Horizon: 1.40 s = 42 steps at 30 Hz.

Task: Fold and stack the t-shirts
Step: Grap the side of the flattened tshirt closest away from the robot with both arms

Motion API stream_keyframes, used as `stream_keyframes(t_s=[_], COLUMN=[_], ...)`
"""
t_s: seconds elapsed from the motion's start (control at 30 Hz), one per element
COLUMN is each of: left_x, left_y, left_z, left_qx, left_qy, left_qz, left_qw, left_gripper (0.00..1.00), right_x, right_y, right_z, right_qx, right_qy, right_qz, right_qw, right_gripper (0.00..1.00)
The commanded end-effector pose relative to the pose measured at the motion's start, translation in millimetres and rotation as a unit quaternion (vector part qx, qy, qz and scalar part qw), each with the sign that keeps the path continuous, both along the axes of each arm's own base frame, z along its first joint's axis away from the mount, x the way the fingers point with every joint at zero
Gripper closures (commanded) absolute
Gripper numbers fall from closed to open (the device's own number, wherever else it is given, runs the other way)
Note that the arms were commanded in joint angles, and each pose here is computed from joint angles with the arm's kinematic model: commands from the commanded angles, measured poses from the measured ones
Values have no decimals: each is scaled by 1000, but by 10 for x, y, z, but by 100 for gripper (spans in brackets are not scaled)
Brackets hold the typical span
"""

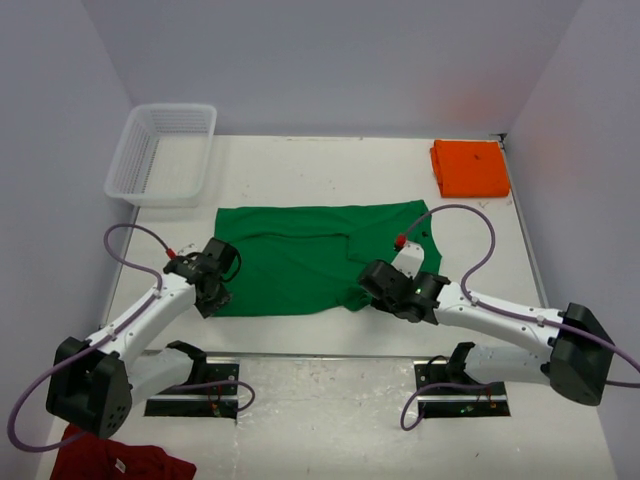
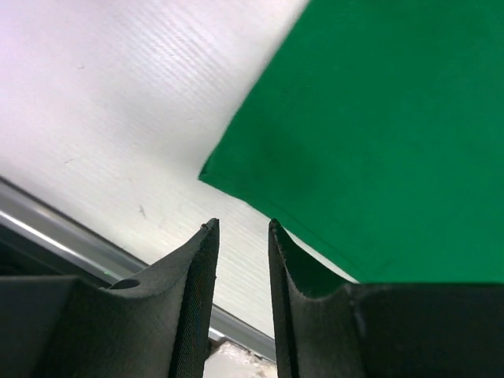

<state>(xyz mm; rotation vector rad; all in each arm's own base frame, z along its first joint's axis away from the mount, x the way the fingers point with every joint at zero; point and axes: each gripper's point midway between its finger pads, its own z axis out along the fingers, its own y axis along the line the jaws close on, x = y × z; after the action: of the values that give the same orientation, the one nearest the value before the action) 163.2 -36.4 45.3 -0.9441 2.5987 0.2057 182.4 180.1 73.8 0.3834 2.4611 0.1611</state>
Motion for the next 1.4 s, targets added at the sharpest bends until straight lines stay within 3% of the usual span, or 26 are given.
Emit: stream_keyframes(t_s=[0.0,0.77,1.07,1.2,1.37], left_x=[-27,224,221,228,251], left_y=[140,326,237,212,211], left_z=[26,-338,-410,-380,-270], left_qx=[35,37,11,1,-1], left_qy=[20,62,70,63,52], left_qz=[31,30,10,12,18], left_qw=[999,997,997,998,998], left_gripper=[67,71,84,100,100], right_x=[30,-17,-7,-17,-19], right_y=[14,-35,-83,-87,-107], right_z=[64,66,66,39,16], right_qx=[16,25,23,21,15], right_qy=[-14,-14,-14,-8,-5], right_qz=[0,0,-10,-11,-17], right_qw=[1000,1000,1000,1000,1000], right_gripper=[100,100,100,100,100])
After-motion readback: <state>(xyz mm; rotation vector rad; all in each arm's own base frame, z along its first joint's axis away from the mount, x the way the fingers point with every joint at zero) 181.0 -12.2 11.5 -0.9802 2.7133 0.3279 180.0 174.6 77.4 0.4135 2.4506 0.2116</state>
